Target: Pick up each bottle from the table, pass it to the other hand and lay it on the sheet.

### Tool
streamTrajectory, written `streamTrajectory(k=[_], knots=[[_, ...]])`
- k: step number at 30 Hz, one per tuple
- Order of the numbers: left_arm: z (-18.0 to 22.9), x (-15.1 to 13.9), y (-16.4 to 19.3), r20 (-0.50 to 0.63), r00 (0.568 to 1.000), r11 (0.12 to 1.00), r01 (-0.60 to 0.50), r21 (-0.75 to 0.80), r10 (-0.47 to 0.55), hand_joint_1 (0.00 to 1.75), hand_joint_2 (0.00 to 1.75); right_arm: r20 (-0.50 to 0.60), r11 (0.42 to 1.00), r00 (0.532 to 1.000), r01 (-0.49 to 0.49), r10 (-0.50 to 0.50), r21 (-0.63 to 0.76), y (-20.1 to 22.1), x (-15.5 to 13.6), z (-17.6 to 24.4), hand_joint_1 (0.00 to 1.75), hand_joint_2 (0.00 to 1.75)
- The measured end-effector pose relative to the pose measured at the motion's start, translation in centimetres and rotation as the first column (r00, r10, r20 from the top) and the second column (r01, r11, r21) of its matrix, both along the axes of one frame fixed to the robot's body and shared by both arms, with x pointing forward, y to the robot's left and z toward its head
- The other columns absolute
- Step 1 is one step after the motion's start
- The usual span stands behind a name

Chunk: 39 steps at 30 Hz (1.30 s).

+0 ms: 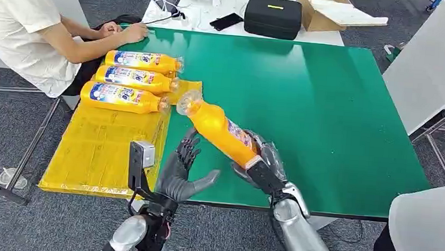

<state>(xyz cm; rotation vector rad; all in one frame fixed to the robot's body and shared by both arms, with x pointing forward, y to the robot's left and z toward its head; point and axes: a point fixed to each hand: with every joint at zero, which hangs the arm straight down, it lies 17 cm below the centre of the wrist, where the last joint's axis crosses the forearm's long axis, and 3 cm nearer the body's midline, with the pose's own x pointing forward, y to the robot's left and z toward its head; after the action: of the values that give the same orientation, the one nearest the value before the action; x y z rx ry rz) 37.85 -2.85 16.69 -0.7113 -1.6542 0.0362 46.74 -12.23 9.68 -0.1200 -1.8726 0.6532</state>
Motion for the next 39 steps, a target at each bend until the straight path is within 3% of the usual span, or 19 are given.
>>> streamTrajectory(k=[7, 18, 22, 23, 24, 25, 34, 37, 39], knots=[[2.7, 0.2, 0.8, 0.074, 0.997, 0.997, -0.028, -0.067, 0.033, 0.00, 1.75, 0.109, 0.990, 0.984, -0.138, 0.141, -0.040, 5.0, -2.3, 2.1, 1.75, 1.75], [3.4, 0.4, 0.9, 0.067, 0.998, 0.993, -0.008, -0.116, 0.016, 0.00, 1.75, 0.149, 0.983, 0.972, -0.181, 0.183, -0.023, 6.7, -3.4, 3.3, 1.75, 1.75], [3.5, 1.2, 0.9, 0.026, 1.000, 0.987, 0.015, -0.161, -0.011, 0.00, 1.75, 0.151, 0.967, 0.959, -0.249, 0.239, 0.052, 8.5, -4.7, 4.4, 1.75, 1.75], [3.6, 1.2, 0.9, 0.030, 0.999, 0.986, 0.019, -0.163, -0.014, 0.07, 1.75, 0.148, 0.965, 0.958, -0.256, 0.244, 0.062, 8.6, -4.8, 4.5, 1.75, 1.75], [3.7, 1.2, 0.8, 0.033, 0.999, 0.986, 0.022, -0.165, -0.017, 1.62, 1.75, 0.146, 0.964, 0.958, -0.258, 0.246, 0.066, 8.6, -4.8, 4.5, 1.75, 1.75], [3.7, 1.2, 0.8, 0.036, 0.999, 0.986, 0.024, -0.167, -0.019, 1.75, 1.75, 0.142, 0.962, 0.958, -0.262, 0.250, 0.072, 8.7, -4.9, 4.5, 1.75, 1.75], [4.3, 1.1, 1.2, 0.069, 0.998, 0.984, 0.013, -0.176, -0.001, 1.75, 1.75, 0.118, 0.955, 0.957, -0.277, 0.265, 0.107, 8.9, -4.9, 4.5, 1.75, 1.75], [4.4, 1.2, 1.5, 0.078, 0.997, 0.984, -0.001, -0.176, 0.014, 1.75, 1.75, 0.102, 0.951, 0.957, -0.282, 0.271, 0.125, 9.0, -5.0, 4.4, 1.50, 1.75], [4.4, 1.3, 1.7, 0.089, 0.995, 0.986, -0.019, -0.164, 0.034, 1.75, 1.75, 0.076, 0.947, 0.957, -0.287, 0.279, 0.142, 9.2, -5.0, 4.1, 1.45, 1.75]])
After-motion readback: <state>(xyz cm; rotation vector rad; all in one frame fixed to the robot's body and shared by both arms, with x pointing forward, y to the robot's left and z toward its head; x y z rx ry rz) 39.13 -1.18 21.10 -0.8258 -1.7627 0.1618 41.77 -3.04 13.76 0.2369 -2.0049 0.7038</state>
